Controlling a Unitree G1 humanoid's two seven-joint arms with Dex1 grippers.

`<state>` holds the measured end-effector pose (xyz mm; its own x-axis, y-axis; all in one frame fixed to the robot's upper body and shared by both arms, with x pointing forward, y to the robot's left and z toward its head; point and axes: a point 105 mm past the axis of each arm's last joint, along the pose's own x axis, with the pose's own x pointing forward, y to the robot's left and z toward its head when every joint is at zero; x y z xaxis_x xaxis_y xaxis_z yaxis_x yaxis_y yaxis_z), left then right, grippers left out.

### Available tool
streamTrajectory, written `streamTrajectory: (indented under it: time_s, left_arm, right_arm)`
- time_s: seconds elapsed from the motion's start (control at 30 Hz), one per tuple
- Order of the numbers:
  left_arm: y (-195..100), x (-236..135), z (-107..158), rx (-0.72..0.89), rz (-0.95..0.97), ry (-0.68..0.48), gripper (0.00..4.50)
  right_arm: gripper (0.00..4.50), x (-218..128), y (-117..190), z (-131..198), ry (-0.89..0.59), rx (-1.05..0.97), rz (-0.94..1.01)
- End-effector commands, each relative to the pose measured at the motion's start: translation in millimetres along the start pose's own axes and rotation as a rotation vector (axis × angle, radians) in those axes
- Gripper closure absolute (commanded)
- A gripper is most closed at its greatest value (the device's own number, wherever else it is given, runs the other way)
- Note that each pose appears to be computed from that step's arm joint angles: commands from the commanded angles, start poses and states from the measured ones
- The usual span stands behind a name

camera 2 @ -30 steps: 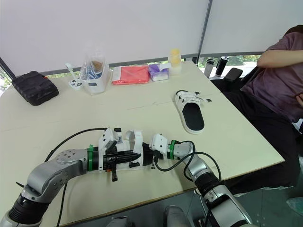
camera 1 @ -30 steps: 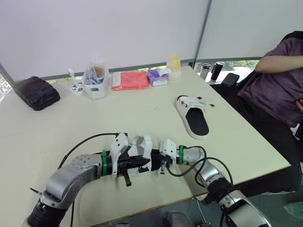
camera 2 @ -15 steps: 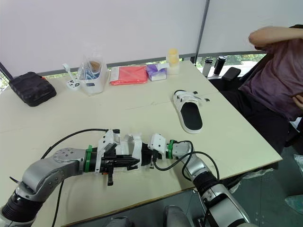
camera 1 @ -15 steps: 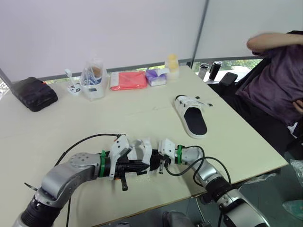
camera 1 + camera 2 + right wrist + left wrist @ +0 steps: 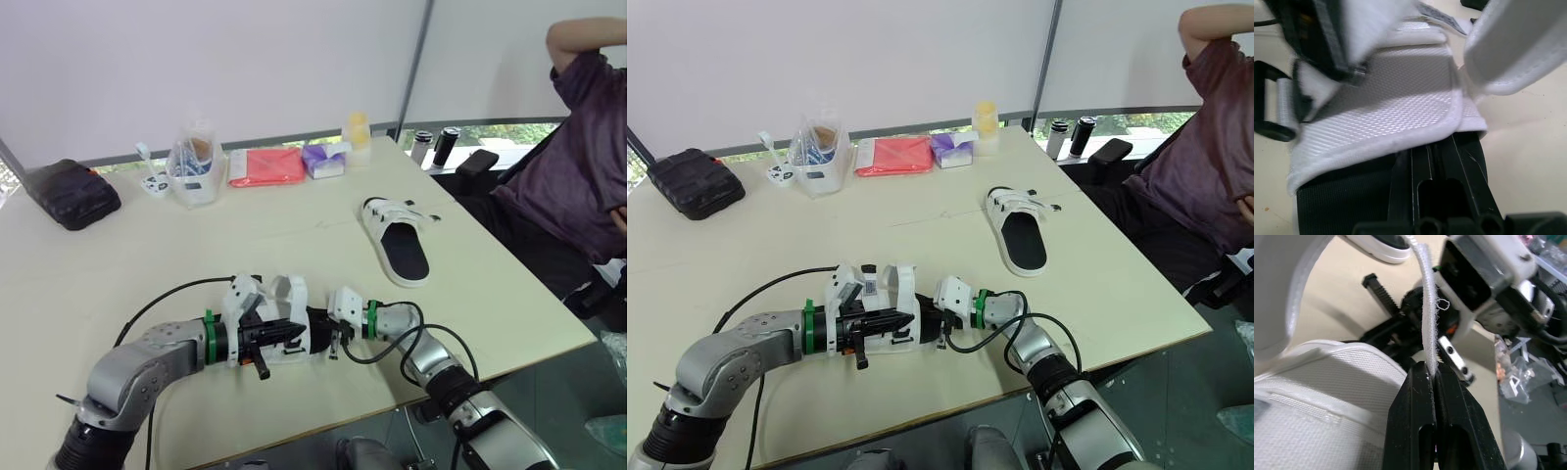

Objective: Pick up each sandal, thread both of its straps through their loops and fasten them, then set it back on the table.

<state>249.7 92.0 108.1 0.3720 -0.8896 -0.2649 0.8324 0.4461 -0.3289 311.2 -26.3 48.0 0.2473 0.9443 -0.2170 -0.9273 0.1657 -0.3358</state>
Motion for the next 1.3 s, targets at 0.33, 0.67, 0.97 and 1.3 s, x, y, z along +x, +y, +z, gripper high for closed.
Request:
streamTrajectory:
  time_s: [0.33,0.67,0.97,1.3]
  left_arm:
    - [-17.4,0.5,-1.0,-0.186,-0.057,-0.044,4.46]
    - [-4.2,-7.8,-27.0,-0.062,0.017,0.062,4.46]
    - [0.9,-14.3,-38.7,0.073,0.002,0.129,4.46]
    - [11.4,-6.5,-24.2,0.173,0.041,0.047,4.46]
  right_arm:
    - [4.50,-18.5,34.6,-77.7,0.297,0.181,0.037]
    - [4.50,-18.5,35.0,-78.3,0.295,0.187,0.029]
    - [4.50,-17.5,34.6,-78.2,0.296,0.188,0.030]
    - [4.50,-17.8,34.5,-79.0,0.300,0.186,0.031]
